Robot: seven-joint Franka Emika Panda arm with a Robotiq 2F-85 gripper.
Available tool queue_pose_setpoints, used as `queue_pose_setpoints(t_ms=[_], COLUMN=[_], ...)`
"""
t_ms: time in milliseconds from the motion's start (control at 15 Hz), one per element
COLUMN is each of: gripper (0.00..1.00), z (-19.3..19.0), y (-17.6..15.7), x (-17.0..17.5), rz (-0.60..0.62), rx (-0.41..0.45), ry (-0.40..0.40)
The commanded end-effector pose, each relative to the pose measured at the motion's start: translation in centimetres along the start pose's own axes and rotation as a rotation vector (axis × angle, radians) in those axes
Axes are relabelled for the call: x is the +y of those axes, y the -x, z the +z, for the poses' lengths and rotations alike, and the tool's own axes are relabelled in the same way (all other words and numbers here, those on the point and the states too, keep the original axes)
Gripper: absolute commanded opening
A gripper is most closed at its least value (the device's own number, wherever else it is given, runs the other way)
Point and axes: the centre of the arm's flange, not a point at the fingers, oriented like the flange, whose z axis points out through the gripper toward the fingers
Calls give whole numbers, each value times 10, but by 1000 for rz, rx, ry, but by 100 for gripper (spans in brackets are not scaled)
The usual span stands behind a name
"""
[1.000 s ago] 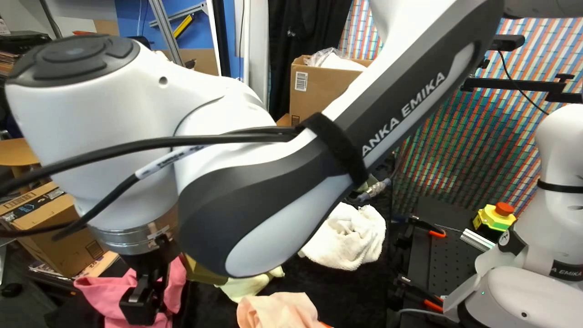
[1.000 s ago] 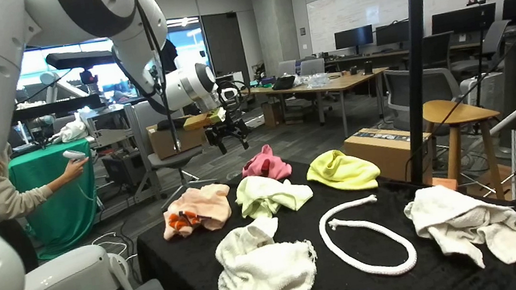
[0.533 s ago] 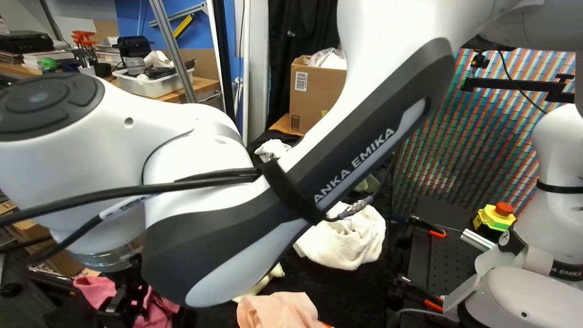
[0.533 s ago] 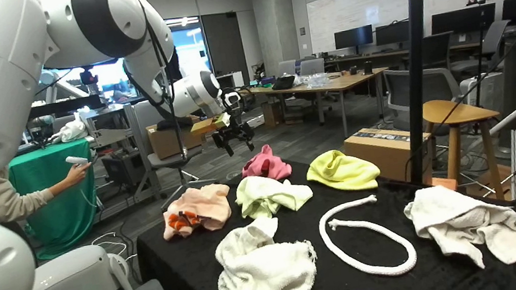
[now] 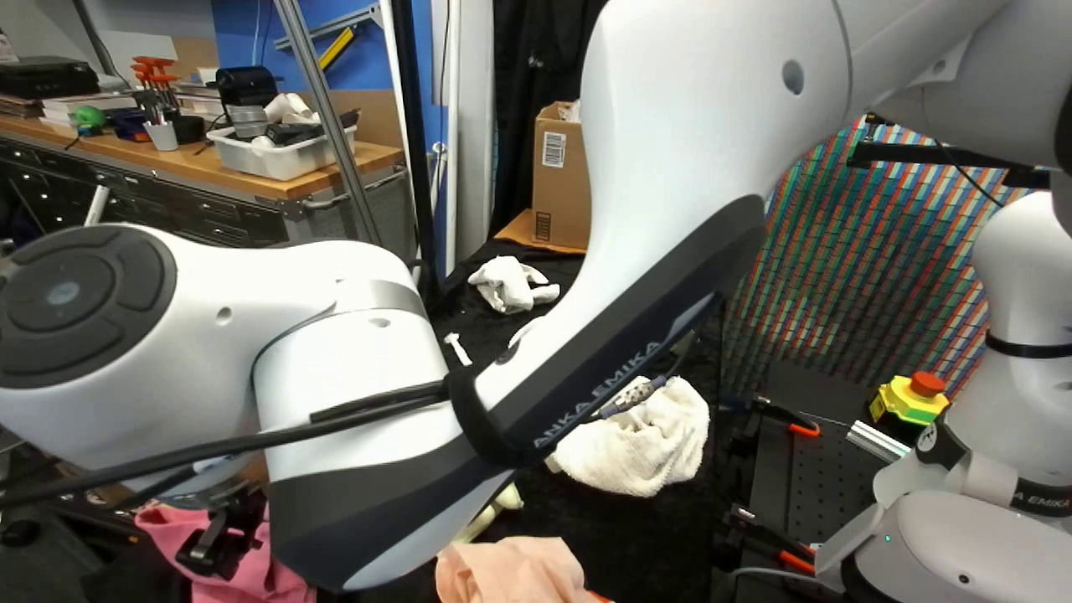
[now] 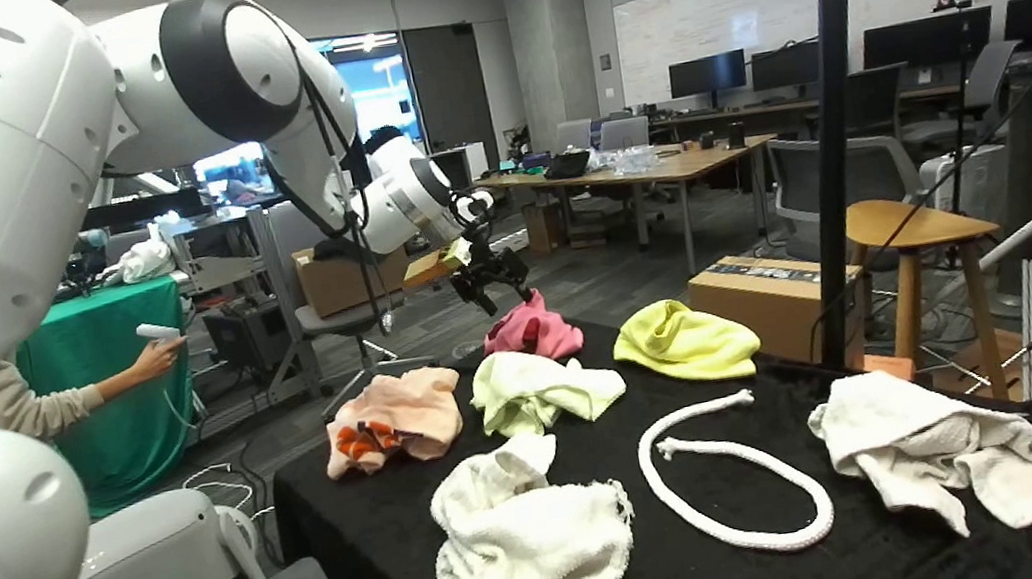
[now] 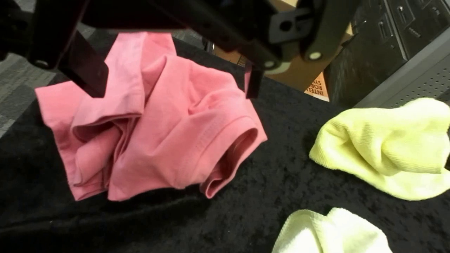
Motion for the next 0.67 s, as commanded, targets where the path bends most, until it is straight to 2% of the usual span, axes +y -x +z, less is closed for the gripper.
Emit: queue_pose_setpoints(t_ms=[0,600], gripper=[100,100], z=[14,36], y=[-12,-8], x=[-3,4], rz=[44,67], rx=[19,-28], ry=[54,53])
